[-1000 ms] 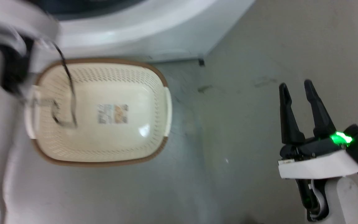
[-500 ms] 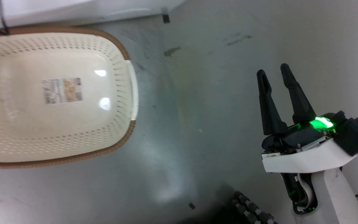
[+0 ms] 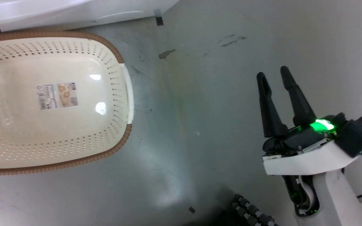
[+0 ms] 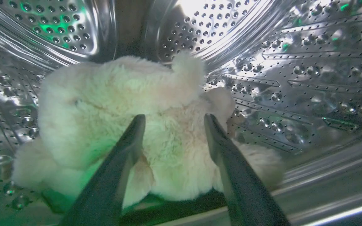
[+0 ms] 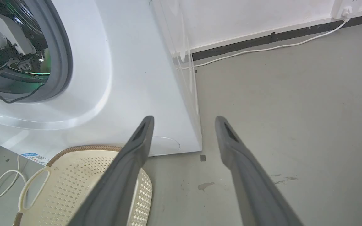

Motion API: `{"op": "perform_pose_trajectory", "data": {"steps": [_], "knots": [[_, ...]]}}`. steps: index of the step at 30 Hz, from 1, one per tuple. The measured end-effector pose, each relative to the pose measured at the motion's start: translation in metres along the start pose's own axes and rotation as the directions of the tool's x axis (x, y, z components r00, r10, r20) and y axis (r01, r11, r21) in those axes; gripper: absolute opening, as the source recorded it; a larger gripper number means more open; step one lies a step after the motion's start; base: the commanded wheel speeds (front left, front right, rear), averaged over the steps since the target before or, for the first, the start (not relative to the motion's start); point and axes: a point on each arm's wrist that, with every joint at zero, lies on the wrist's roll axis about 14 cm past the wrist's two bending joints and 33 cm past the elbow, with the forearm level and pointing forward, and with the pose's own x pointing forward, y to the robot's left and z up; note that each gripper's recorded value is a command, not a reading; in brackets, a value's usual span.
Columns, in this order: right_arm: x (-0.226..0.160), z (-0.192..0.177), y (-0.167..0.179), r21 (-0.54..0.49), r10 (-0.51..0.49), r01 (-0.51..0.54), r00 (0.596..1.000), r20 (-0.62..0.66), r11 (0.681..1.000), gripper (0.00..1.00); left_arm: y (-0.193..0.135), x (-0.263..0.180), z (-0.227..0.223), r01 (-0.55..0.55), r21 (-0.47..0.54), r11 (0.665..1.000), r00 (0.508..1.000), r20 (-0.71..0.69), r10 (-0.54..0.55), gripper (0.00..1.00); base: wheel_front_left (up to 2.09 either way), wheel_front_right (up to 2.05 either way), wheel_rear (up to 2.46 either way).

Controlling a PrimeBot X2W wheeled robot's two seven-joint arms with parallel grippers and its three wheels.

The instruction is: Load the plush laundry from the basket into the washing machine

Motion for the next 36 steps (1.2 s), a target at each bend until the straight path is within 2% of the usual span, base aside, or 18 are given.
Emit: {"op": "perform_pose_trajectory", "data": {"steps": [8,15,31,36], "knots": [[0.002,0.019,0.004,-0.029,0.018,-0.017,0.998,0.054,0.999,1.00,-0.012,-0.019,0.035,0.033,0.036,0.999,0.995,0.093,-0.036,1.00,0.00,0.00,0.00],[-0.006,0.043,0.012,-0.065,0.041,-0.034,0.993,0.112,0.997,1.00,-0.029,-0.063,0.039,0.068,0.044,0.997,0.990,0.120,-0.073,1.00,0.00,0.00,0.00],[-0.061,0.092,0.060,-0.078,0.163,-0.149,0.959,0.232,0.986,1.00,-0.051,-0.225,0.066,0.081,0.076,0.994,0.975,0.199,-0.094,1.00,0.00,0.00,0.00],[-0.077,0.102,0.077,-0.079,0.210,-0.196,0.942,0.262,0.977,1.00,-0.043,-0.283,0.073,0.007,0.063,0.998,0.964,0.265,-0.023,1.00,0.00,0.00,0.00]]}}
